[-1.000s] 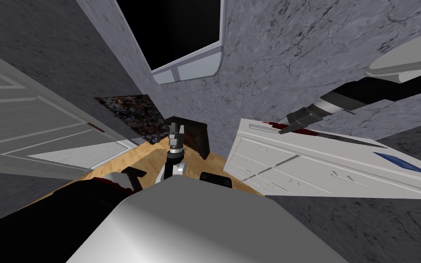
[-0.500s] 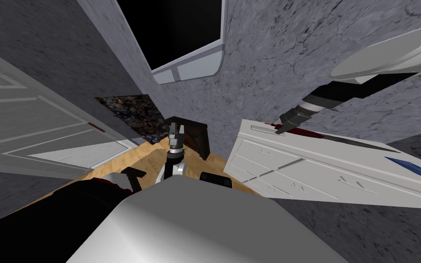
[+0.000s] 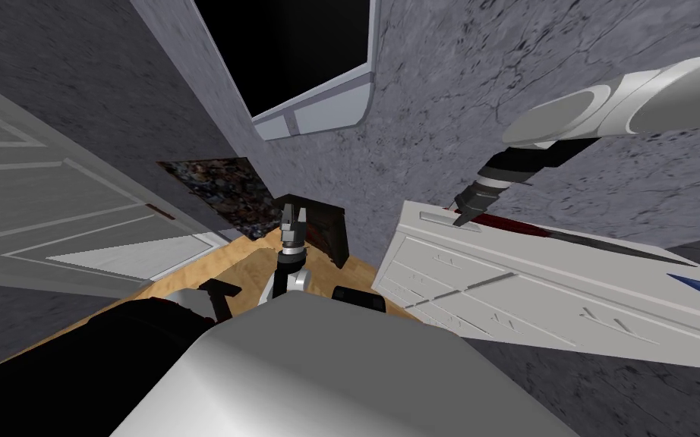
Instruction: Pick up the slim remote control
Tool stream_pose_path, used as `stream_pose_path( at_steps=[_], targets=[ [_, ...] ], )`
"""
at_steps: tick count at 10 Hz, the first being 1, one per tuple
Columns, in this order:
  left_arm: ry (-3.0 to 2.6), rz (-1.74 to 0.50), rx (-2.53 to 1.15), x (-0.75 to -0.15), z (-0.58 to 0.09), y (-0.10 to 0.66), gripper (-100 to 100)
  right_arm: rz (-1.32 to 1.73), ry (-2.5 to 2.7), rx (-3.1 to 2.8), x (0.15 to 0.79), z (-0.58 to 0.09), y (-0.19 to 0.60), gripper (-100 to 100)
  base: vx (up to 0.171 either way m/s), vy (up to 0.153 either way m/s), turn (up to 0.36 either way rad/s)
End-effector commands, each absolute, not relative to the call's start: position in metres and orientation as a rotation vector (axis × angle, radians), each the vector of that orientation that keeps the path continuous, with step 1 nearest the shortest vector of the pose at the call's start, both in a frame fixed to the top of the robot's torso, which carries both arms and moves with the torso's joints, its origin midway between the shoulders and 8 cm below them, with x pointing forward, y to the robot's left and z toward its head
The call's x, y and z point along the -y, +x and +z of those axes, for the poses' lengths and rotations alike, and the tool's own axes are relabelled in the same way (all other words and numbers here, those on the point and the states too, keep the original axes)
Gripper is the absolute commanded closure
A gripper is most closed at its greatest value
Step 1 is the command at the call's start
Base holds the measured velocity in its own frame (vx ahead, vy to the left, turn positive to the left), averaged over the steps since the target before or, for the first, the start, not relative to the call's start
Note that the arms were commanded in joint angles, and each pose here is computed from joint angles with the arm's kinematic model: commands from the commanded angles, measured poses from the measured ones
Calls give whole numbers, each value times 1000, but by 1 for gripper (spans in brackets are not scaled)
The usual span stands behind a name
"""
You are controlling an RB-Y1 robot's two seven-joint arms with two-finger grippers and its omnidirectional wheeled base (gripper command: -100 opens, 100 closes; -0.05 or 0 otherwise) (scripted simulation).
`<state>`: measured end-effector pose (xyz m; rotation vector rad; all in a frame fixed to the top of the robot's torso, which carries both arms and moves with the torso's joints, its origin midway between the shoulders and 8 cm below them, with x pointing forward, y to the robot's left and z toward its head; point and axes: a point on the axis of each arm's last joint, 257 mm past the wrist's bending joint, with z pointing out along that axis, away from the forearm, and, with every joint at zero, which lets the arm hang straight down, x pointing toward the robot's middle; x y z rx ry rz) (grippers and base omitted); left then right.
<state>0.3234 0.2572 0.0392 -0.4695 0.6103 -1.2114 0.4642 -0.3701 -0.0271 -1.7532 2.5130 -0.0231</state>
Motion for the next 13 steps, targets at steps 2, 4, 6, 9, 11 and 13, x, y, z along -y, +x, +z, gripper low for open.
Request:
stream_pose_path(
  at_steps=[2, 4, 6, 9, 11, 13],
  targets=[
    [-469, -1211, -610, -257, 39, 323, 0, -23, -1776, -2535, 370, -32, 461, -100, 56, -17, 11],
    [-469, -1211, -610, -257, 39, 323, 0, -28, -1753, -2555, 357, -34, 467, -100, -7, -38, 64],
    [-469, -1211, -610, -257, 39, 323, 0, -33, -1728, -2572, 343, -35, 473, -100, -71, -167, 155],
    [-469, -1211, -610, -257, 39, 323, 0, -40, -1681, -2602, 315, -38, 483, -100, -54, -146, 96],
    [-469, -1211, -610, -257, 39, 323, 0, -41, -1653, -2620, 300, -40, 488, -100, -68, -154, 168],
    [-469, -1211, -610, -257, 39, 323, 0, -42, -1628, -2635, 285, -42, 492, -100, -57, -97, 93]
  ],
)
